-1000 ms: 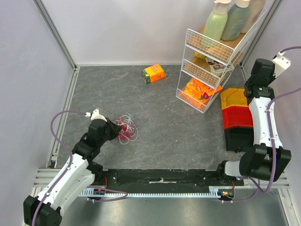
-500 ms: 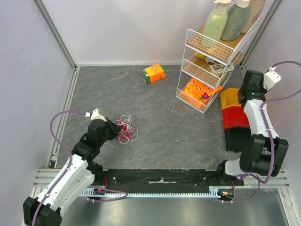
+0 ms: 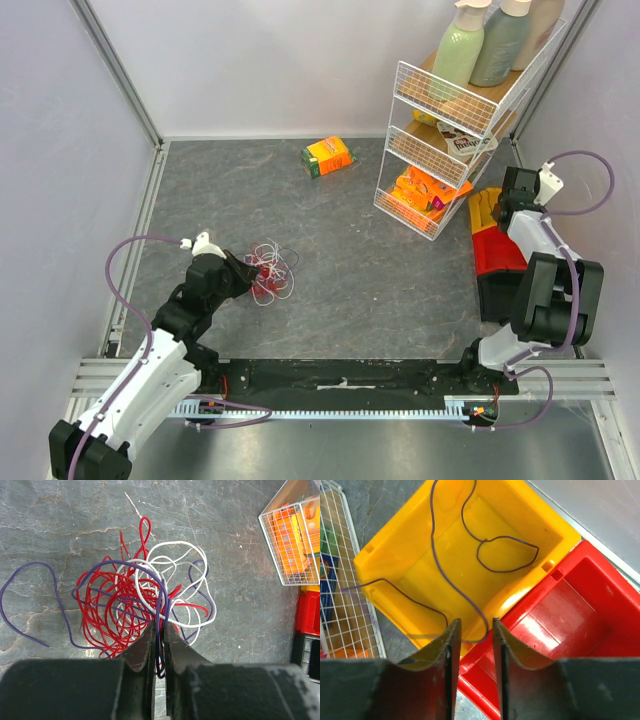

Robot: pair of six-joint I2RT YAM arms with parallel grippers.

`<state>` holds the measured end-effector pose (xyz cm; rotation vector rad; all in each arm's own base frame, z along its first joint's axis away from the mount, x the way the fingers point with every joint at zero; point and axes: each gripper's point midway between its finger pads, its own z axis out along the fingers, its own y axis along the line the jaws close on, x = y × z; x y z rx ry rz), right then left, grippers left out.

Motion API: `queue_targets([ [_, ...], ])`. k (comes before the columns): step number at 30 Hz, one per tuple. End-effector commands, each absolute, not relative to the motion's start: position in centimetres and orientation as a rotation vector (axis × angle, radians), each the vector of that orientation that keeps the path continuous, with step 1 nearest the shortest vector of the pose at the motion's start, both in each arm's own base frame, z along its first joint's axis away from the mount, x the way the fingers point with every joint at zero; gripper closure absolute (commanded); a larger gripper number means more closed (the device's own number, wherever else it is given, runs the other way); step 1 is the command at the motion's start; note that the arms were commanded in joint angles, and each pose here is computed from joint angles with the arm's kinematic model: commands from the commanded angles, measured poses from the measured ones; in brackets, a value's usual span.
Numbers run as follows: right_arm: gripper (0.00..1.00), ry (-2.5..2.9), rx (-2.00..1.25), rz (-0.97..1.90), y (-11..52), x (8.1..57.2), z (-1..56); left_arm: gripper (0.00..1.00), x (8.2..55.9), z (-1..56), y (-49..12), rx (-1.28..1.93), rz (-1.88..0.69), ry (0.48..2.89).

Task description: Untangle the cables

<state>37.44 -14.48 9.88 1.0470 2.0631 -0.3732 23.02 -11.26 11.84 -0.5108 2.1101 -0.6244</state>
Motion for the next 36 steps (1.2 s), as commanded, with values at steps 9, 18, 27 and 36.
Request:
queue_targets([
  [9, 0.17, 1.945, 0.941, -0.352, -13.5, 34.0, 18.7, 0.71, 23.5, 12.7, -12.8, -0.460, -0.704, 2.107],
  [18, 0.18, 2.094, 0.635, -0.063, -0.2, 28.8, 19.2, 0.51, 22.9, 11.4, -13.9, -0.465, -0.762, 2.176],
  [27, 0.23, 2.341, 0.087, 0.349, 12.6, 21.7, 14.0, 0.30, 22.1, 13.3, -12.7, -0.413, -0.695, 2.158],
  [36, 0.24, 2.152, -0.608, 0.774, 30.7, 17.3, 14.6, 0.34, 22.3, 12.7, -10.4, -0.496, -0.516, 2.214],
])
